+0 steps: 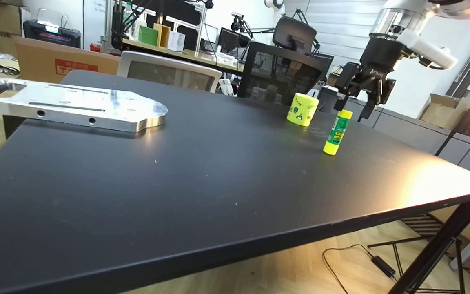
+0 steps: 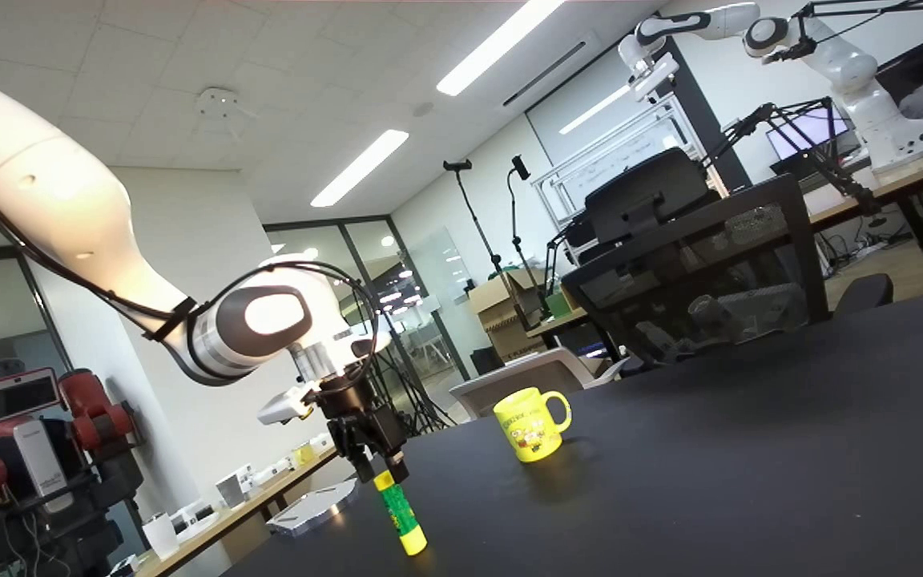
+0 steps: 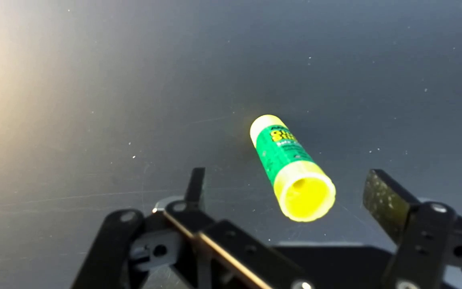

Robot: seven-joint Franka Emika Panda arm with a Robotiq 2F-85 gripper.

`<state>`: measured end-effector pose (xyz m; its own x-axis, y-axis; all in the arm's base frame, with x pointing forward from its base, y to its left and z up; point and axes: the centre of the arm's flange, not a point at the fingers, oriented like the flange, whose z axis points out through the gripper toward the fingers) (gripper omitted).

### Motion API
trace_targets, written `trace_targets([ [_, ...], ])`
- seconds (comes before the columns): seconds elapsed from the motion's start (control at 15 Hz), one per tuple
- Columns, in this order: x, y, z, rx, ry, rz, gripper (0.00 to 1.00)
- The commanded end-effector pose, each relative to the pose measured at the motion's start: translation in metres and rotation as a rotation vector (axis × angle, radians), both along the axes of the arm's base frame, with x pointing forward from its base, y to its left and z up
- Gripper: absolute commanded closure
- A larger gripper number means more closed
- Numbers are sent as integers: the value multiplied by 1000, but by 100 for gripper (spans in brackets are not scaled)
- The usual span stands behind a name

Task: Put the glue stick on the table then put it back in the mug

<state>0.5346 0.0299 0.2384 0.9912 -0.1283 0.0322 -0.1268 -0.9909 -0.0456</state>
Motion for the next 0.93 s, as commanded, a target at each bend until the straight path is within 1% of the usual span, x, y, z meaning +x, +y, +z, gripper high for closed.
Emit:
trace_targets([
  [0.0,0,0,0,0,0,0,0],
  [0.33,2,1,-7,-15,-4,2,0],
  [0.67,3,1,-19,-13,0,7,0],
  [0.73,3,1,-21,-11,-8,6,25],
  [0.8,4,2,-23,-12,-17,7,27],
  [0.87,4,2,-24,-8,-22,7,33],
])
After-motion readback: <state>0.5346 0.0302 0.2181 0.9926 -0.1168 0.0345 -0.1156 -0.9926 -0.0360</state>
